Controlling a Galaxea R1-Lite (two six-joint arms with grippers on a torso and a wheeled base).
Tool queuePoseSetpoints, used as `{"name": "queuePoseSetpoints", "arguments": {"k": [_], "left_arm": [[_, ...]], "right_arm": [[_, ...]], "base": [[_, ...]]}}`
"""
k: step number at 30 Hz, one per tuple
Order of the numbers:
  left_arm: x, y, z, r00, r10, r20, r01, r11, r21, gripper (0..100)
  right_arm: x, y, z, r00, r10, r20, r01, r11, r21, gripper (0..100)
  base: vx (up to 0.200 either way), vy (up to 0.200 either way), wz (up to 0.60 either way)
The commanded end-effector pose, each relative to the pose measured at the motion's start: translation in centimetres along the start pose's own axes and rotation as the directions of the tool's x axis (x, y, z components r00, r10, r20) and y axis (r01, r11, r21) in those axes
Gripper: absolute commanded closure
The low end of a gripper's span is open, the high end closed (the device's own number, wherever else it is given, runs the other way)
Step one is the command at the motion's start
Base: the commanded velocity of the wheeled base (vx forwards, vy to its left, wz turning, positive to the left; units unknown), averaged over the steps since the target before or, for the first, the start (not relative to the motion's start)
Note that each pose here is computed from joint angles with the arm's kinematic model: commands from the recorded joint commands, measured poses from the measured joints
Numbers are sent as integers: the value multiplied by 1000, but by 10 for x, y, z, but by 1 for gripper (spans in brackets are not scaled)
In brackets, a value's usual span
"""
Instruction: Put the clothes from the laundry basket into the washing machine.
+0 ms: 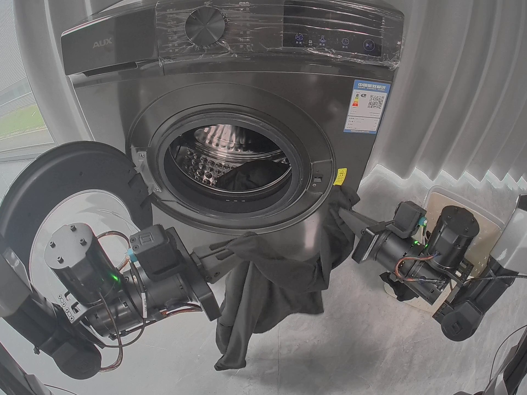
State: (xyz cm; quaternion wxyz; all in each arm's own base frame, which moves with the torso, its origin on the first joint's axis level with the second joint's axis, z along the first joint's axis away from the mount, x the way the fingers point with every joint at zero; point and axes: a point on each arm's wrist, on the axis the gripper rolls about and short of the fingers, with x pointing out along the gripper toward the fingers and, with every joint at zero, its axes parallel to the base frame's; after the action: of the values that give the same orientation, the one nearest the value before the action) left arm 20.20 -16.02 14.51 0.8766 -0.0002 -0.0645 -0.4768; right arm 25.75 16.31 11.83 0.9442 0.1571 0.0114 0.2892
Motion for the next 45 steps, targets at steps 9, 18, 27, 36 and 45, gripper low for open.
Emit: {"name": "queuePoseSetpoints", "arguments": {"k": [9,18,27,36,45], "left_arm": [[15,9,13,992,102,70,-101,995,-16,100],[17,12,15,985,147,85,-144,989,-43,100],[22,14,15,981,168,91,-164,985,-50,100],[25,11,14,984,157,89,-152,987,-54,100],[38,6,21,983,128,132,-121,991,-58,100]], "right_arm": [[-10,-14,-35,987,-55,-150,55,998,-3,100],[-18,-20,-42,977,-86,-193,85,996,-13,0],[-46,-33,-68,926,-140,-350,107,988,-112,0],[-38,-24,-64,943,-101,-317,69,992,-110,0],[-28,16,-68,948,68,-310,-101,991,-92,0]], "base": [[0,0,0],[0,0,0],[0,0,0],[0,0,0],[0,0,0]]}}
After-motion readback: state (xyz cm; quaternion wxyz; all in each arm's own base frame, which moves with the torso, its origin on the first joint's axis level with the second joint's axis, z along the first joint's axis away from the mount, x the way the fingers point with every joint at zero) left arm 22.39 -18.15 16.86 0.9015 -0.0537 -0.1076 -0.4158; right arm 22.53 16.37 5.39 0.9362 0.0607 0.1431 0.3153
